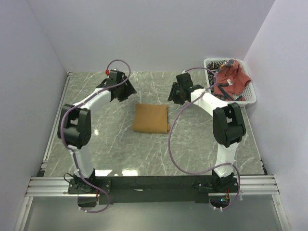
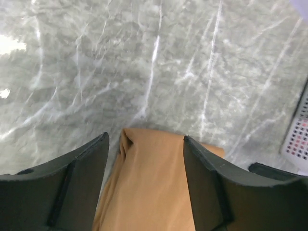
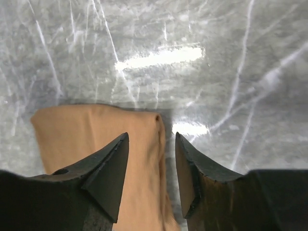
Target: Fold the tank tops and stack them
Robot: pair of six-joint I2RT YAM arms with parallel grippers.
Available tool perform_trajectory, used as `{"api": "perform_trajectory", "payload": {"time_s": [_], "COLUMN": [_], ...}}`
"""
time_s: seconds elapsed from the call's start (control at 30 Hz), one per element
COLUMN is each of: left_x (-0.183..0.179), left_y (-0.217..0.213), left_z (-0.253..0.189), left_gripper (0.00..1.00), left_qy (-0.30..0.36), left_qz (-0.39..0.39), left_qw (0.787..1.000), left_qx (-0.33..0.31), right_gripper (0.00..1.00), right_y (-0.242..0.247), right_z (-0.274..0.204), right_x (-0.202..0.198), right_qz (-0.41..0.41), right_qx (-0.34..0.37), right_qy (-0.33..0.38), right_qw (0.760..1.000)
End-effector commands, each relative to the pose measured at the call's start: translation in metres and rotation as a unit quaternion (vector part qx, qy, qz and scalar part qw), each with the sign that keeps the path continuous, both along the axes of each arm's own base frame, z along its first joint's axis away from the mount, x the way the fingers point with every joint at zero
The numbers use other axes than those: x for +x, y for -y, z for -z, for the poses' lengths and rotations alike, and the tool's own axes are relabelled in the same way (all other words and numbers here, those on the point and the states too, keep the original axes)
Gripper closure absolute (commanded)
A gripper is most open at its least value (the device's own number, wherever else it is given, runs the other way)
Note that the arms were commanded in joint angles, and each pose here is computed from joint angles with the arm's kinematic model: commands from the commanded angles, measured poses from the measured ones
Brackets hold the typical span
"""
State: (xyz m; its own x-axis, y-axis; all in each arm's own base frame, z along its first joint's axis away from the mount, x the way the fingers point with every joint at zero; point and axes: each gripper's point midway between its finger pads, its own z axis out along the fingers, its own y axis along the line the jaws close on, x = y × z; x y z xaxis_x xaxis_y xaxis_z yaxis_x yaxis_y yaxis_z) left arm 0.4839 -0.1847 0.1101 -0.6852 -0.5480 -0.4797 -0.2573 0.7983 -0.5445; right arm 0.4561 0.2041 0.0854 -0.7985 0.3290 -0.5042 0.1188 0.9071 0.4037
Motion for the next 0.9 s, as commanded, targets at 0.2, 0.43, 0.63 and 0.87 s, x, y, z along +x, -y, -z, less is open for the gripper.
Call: {"api": "perform_trajectory", "payload": {"time_s": [0.2,0.43,0.63,0.87], "left_x": [-0.104,-0.132,-0.136,-0.148], "left_y": [-0.001,0.014,0.016,0.02], "left_z": [0.004,0.029,0.062,0.097], "left_gripper": [0.32,0.27,0.33,0.37], "left_qy": [-0.04,-0.069,-0.112,-0.161], "left_qz": [0.048,0.118,0.127,0.146], "left_qw": [0.997,0.989,0.984,0.976], "left_qx": [-0.036,-0.063,-0.06,-0.035], "right_gripper": [0.52,0.59,0.64,0.64], "right_y": [-0.053,-0.058,-0.039,-0.039], "right_z": [-0.034,0.024,0.053,0.046], "right_x": [-0.087,-0.104,-0.106,-0.104], "right_qz": [-0.084,-0.106,-0.092,-0.102], "right_qx": [-0.035,-0.056,-0.051,-0.037], "right_qy": [0.058,0.002,-0.026,-0.024], "right_qw": [0.994,0.993,0.994,0.994]}}
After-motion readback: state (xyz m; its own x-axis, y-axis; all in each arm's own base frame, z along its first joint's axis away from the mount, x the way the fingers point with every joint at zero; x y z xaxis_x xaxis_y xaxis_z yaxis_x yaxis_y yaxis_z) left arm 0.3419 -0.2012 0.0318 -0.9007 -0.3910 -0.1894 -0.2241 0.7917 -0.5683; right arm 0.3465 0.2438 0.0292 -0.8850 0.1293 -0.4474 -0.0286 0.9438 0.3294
